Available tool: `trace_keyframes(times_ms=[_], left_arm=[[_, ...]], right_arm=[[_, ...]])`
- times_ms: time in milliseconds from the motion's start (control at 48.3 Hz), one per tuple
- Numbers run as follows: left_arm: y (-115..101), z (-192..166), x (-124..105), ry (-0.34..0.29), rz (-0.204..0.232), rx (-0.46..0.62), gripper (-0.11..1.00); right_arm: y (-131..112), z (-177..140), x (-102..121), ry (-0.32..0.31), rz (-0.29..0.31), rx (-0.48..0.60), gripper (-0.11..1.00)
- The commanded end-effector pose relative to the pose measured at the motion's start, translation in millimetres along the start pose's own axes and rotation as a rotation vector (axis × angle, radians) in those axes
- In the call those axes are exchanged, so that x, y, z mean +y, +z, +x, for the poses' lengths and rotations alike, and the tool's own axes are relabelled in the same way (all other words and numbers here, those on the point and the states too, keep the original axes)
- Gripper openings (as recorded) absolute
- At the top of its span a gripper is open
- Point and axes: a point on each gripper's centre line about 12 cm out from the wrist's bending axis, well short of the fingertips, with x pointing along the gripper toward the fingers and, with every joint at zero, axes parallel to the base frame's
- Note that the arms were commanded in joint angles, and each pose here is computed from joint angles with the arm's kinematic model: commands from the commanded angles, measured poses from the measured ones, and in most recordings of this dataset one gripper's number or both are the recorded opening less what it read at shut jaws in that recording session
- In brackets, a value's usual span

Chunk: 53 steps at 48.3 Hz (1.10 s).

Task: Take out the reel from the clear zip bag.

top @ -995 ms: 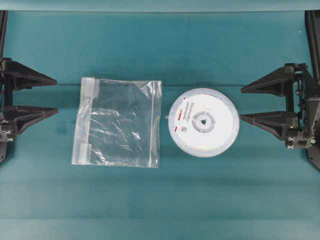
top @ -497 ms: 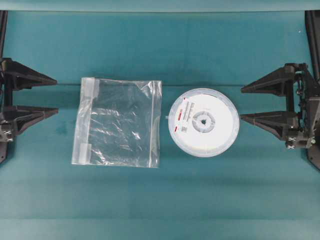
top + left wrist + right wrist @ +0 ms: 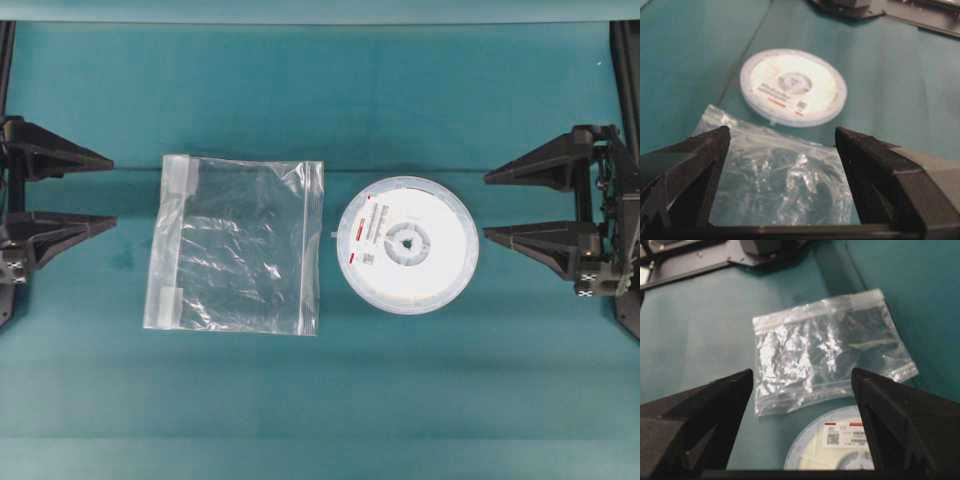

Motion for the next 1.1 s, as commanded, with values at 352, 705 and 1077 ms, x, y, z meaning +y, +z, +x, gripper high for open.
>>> trace_keyframes(times_ms=[352,705,1077], left_arm=[[13.5,-1.8,-2.7,-0.010,0.007,-0.043,0.92],[15.0,-3.3,-2.9,-0.011,0.007,-0.050,0.92],[14.8,-3.0,-2.9,-0.011,0.005,-0.048,0.92]], right_arm=[[7.4,0.2,2.5,0.008,-0.005,-0.022,0.94],[6.7,0.2,2.4,0.007,-0.005,-0.016,0.94],[5.0,0.2,2.1,0.006,-0.005,-0.005,0.94]])
